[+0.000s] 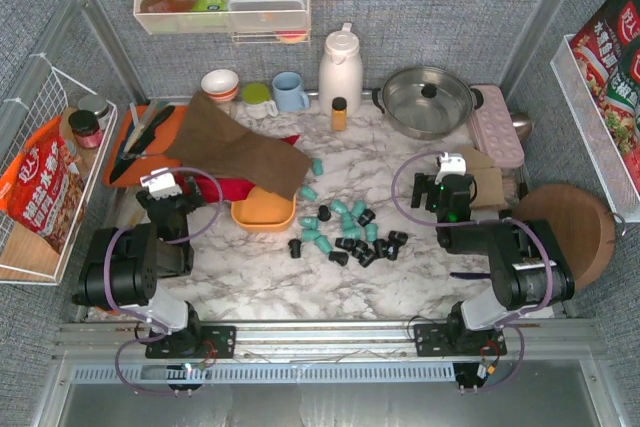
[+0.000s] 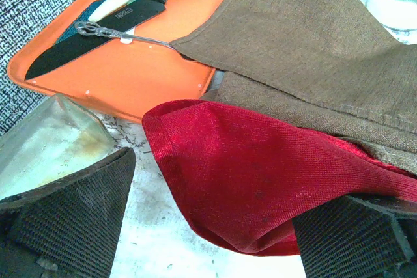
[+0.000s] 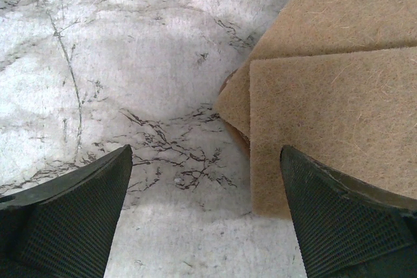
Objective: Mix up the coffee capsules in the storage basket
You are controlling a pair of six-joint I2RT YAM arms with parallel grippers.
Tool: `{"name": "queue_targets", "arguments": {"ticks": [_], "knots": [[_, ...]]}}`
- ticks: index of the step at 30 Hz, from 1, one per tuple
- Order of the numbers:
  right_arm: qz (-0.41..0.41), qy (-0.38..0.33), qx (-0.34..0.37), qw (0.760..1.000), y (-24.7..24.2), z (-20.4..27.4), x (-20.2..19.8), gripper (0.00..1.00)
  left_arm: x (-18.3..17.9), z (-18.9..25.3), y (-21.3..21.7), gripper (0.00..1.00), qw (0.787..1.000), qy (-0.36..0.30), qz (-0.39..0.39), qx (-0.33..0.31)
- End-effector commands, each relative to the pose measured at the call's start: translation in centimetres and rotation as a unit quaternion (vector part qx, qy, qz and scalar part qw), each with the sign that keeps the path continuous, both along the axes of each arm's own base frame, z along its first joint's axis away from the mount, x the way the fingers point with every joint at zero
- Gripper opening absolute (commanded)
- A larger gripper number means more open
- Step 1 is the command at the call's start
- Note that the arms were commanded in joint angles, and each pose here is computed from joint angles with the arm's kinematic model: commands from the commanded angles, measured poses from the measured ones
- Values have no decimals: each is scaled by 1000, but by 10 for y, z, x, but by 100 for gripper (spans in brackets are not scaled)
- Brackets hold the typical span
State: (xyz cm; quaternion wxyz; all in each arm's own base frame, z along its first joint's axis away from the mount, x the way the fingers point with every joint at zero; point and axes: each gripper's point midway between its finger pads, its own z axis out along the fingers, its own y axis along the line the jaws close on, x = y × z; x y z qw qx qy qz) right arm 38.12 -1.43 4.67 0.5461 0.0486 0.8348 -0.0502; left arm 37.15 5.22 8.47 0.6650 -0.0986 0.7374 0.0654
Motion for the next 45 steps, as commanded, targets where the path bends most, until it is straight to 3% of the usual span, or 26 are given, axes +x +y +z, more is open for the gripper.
{"name": "queue_targets", "arguments": {"ticks": [1, 39, 45], "knots": [[8, -6, 2, 1000, 3, 3, 2, 99, 3, 8, 0, 99, 1000, -16, -1, 2], [9, -8, 3, 1000, 2, 4, 2, 99, 3, 8, 0, 99, 1000, -16, -1, 2], [3, 0, -7, 1000, 4, 28, -2, 99, 3, 8, 0, 99, 1000, -16, -1, 2]]}}
